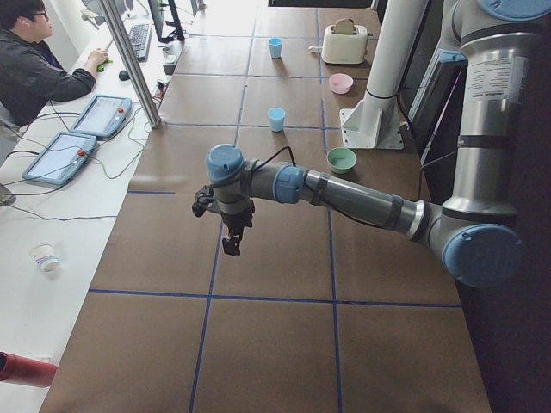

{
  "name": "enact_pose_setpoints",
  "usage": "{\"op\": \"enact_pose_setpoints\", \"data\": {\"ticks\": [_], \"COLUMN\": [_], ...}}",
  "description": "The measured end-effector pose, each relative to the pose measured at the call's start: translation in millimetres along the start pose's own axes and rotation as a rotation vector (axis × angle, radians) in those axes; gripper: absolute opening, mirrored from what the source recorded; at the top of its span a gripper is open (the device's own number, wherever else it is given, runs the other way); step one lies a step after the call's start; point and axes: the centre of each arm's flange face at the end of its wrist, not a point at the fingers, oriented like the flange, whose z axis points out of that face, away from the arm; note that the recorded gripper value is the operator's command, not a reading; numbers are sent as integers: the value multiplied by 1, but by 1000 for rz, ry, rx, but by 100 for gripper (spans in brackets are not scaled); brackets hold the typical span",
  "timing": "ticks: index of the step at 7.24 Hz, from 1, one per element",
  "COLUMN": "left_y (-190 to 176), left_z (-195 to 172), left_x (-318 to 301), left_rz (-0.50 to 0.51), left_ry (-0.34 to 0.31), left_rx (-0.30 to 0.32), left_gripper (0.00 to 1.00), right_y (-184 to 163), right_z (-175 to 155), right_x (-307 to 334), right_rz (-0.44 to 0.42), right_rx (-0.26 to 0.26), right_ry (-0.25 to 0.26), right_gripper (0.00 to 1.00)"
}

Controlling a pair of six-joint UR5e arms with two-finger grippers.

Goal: Stack blue cups with both arms
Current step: 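Withdraw the left arm out of view, then lower the right gripper onto the other light blue cup and close it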

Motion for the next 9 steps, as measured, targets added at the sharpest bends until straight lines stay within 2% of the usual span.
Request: {"op": "enact_pose_setpoints", "data": {"ticks": [1,3,6,7,9], "left_y": [33,62,72,73,73], "left_z": [8,20,21,20,19], "left_x": [-32,-50,-51,-50,-48], "left_rz": [-41,-62,-65,-65,-65], "left_ry": [27,46,49,49,49], "left_rx": [-7,-8,-5,-4,-1], "left_gripper": [100,100,100,100,100], "right_y": [-6,0,6,7,11], "right_z": [4,34,99,116,139], "right_x": [-24,-53,-75,-77,-81], "right_rz": [23,50,88,85,72], "right_rx": [-2,32,115,122,101], "right_ry": [-3,-7,-3,-4,-3], "right_gripper": [100,100,100,100,100]}}
